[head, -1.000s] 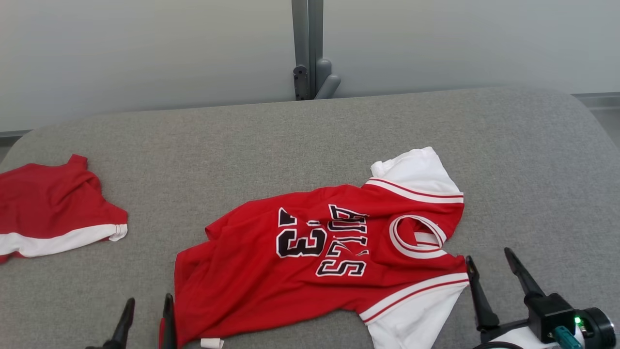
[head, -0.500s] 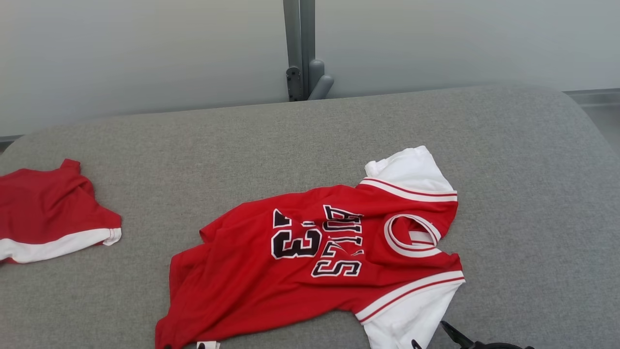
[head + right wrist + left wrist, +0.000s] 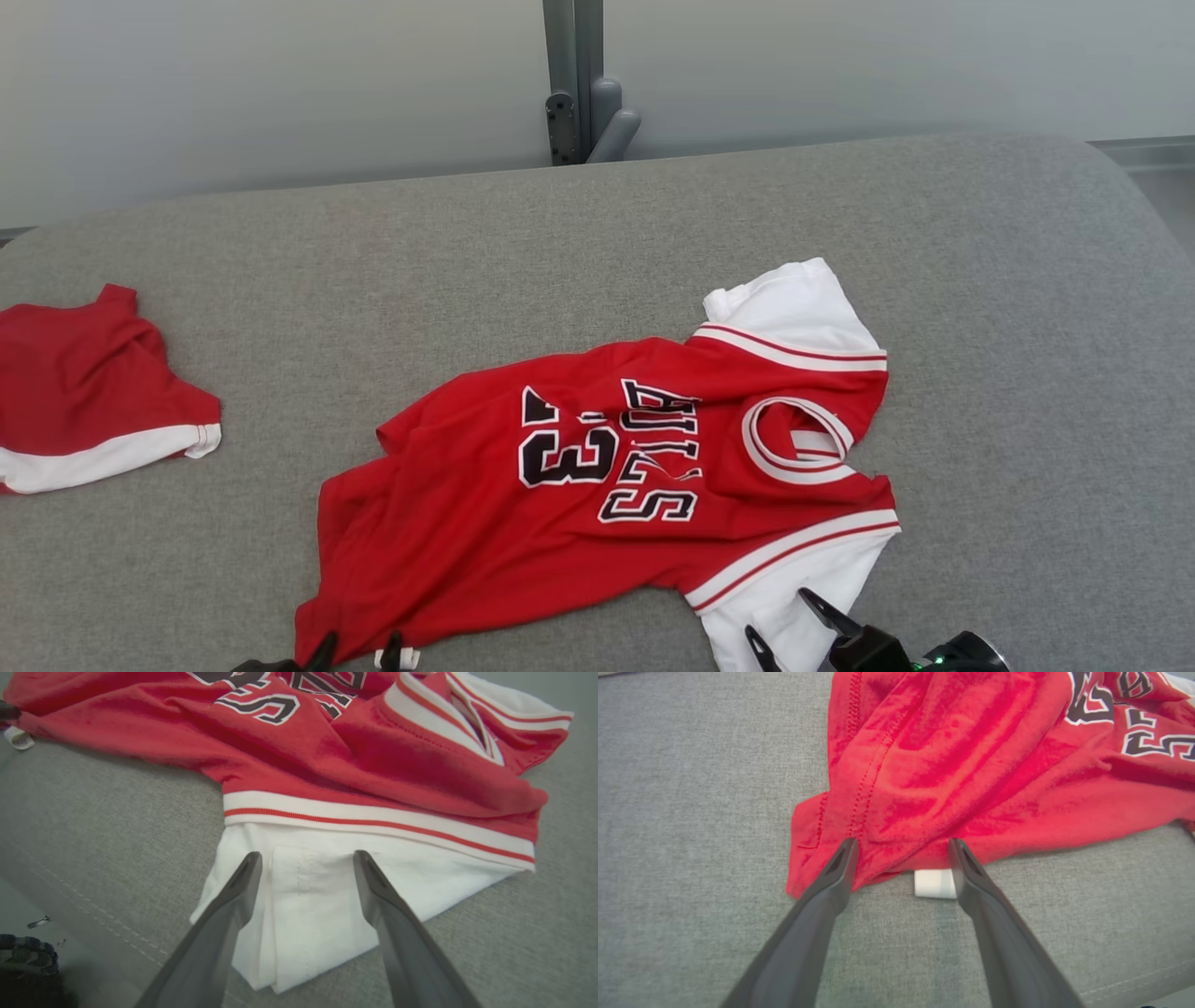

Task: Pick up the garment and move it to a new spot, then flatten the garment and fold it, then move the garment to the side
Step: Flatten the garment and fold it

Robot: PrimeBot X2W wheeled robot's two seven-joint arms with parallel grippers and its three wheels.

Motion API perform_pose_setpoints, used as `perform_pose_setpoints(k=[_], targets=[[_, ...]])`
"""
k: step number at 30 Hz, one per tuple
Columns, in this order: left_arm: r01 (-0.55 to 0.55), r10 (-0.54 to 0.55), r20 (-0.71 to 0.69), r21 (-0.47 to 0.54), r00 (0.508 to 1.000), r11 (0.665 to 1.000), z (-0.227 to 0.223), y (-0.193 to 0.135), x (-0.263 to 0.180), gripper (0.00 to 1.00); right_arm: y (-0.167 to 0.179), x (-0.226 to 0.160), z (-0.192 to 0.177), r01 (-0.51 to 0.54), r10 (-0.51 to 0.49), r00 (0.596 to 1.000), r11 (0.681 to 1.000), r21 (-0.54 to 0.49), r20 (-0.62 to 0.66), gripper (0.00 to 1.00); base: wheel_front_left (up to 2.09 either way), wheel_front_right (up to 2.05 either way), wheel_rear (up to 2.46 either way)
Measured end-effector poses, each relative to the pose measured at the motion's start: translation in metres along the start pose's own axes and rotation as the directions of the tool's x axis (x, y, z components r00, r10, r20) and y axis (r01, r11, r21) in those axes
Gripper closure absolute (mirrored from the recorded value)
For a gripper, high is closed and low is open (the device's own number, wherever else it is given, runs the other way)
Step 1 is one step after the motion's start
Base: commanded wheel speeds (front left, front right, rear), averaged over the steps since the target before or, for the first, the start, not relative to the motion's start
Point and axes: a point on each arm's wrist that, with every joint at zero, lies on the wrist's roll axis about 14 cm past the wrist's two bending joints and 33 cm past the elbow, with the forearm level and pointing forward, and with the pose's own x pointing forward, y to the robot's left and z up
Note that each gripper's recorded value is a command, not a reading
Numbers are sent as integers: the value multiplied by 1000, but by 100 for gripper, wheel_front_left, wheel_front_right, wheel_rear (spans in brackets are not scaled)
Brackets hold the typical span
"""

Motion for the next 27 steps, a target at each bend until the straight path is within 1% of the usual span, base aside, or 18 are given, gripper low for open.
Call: perform_pose_setpoints(k=[6, 10, 12, 16, 17, 19, 20, 22, 25, 26, 27], targets=[[18, -18, -1, -5, 1000, 1000, 1, -6, 6, 0, -1, 1, -2, 14, -14, 1000, 1000, 7, -9, 0, 0, 0, 0], [36, -37, -43, -21, 998, 999, -9, -12, 6, 0, -3, 0, -4, 28, -28, 1000, 999, 15, -12, 0, 0, 0, 0], [49, -51, -63, -44, 997, 998, -13, -17, 7, 0, -5, -1, -6, 35, -34, 999, 999, 17, -19, 0, 0, 0, 0], [52, -55, -74, -46, 996, 998, -15, -16, 7, 0, -8, -2, -8, 49, -48, 998, 999, 21, -27, 1, 0, 0, 0], [51, -54, -77, -44, 996, 998, -15, -15, 7, 0, -10, -2, -9, 55, -54, 998, 998, 23, -28, 3, 0, 0, 0], [48, -51, -79, -42, 996, 998, -15, -13, 7, 0, -13, -3, -9, 65, -64, 997, 998, 22, -30, 12, 0, 0, 0], [47, -50, -81, -43, 995, 998, -15, -12, 7, 0, -14, -3, -10, 68, -68, 997, 997, 23, -31, 20, 0, 0, 0], [46, -49, -82, -44, 995, 998, -16, -12, 7, 0, -14, -3, -10, 71, -71, 997, 997, 25, -33, 33, 0, 0, 0], [43, -46, -86, -43, 995, 998, -17, -11, 7, 0, -13, -3, -10, 70, -69, 997, 997, 26, -34, 19, 0, 0, 0], [42, -45, -87, -43, 995, 998, -17, -10, 7, 0, -13, -3, -10, 70, -69, 997, 997, 26, -34, 16, 0, 0, 0], [39, -43, -88, -44, 995, 998, -17, -10, 7, 0, -12, -3, -10, 69, -68, 997, 997, 27, -34, 18, 0, 0, 0]])
